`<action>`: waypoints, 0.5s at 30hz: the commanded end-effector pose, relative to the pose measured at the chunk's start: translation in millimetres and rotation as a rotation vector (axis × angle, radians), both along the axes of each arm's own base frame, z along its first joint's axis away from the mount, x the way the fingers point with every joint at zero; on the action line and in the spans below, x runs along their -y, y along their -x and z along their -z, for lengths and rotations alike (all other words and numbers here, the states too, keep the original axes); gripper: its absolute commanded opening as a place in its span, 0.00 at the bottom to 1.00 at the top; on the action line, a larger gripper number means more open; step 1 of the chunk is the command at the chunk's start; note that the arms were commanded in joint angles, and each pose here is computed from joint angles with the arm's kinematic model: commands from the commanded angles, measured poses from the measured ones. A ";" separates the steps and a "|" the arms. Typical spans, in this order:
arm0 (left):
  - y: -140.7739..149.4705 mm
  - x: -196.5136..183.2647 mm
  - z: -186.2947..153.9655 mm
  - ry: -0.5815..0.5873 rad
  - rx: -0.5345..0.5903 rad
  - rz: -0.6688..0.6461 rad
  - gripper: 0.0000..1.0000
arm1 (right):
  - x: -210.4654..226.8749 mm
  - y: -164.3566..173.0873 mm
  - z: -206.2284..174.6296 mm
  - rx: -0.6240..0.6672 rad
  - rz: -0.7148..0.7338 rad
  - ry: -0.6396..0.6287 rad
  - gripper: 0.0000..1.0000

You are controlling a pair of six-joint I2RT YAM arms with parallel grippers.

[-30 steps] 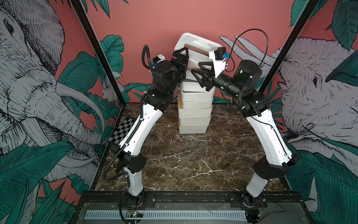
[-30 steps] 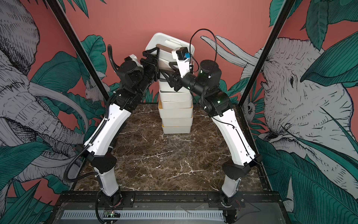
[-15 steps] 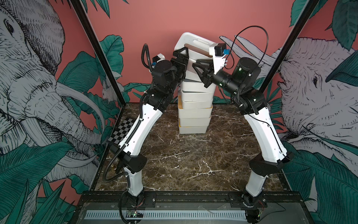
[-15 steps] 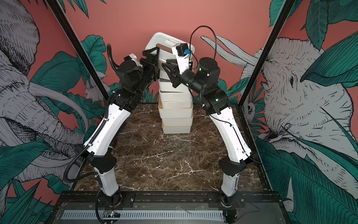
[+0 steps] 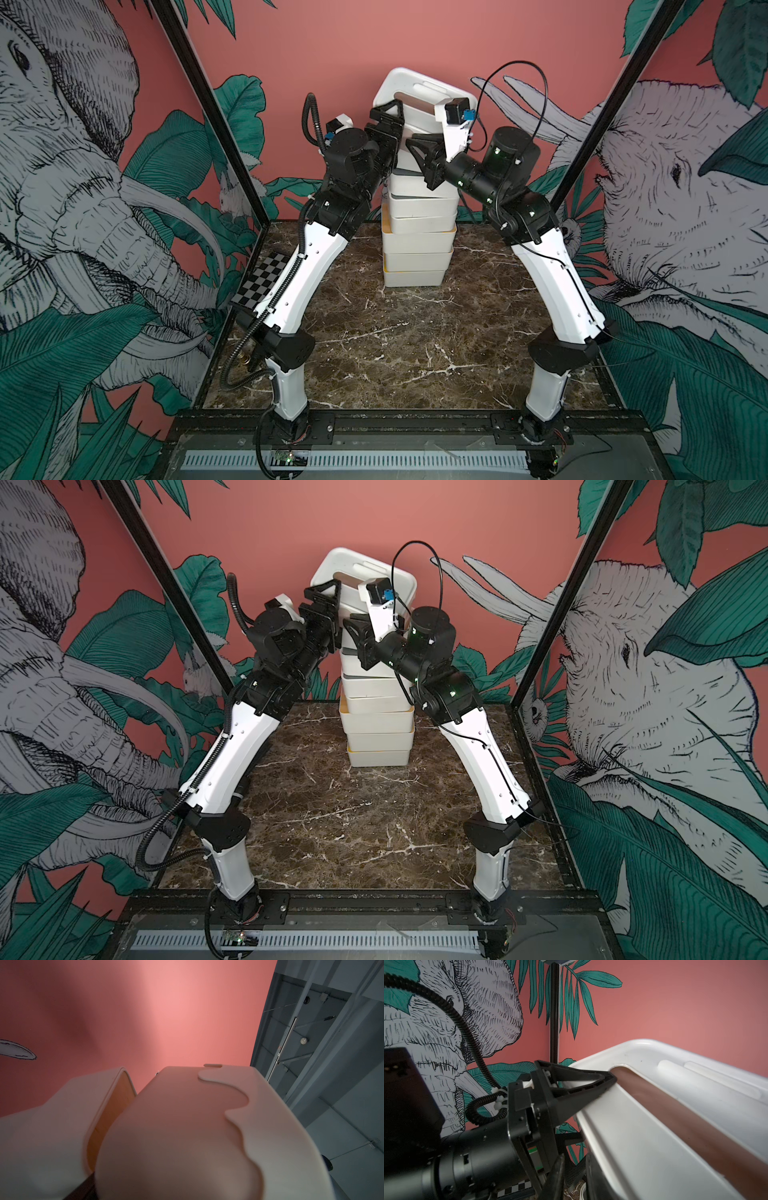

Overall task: Stack the tissue boxes
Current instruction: Place the tissue box at the tissue box.

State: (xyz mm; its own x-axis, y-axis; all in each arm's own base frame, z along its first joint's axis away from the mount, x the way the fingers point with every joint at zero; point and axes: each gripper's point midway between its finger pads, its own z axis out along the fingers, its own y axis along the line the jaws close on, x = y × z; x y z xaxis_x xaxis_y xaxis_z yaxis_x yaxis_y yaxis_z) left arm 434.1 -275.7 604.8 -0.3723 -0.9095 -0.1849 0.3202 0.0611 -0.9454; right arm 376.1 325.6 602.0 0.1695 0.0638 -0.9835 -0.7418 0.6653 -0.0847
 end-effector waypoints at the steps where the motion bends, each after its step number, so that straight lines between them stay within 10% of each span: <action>1: 26.6 -6.9 -39.3 0.051 0.093 0.044 0.91 | 13.0 -14.9 -17.4 0.030 0.095 -0.071 0.20; 15: 26.3 3.1 -36.2 0.020 0.084 0.082 1.00 | 4.1 -22.3 -23.2 0.043 0.115 -0.125 0.22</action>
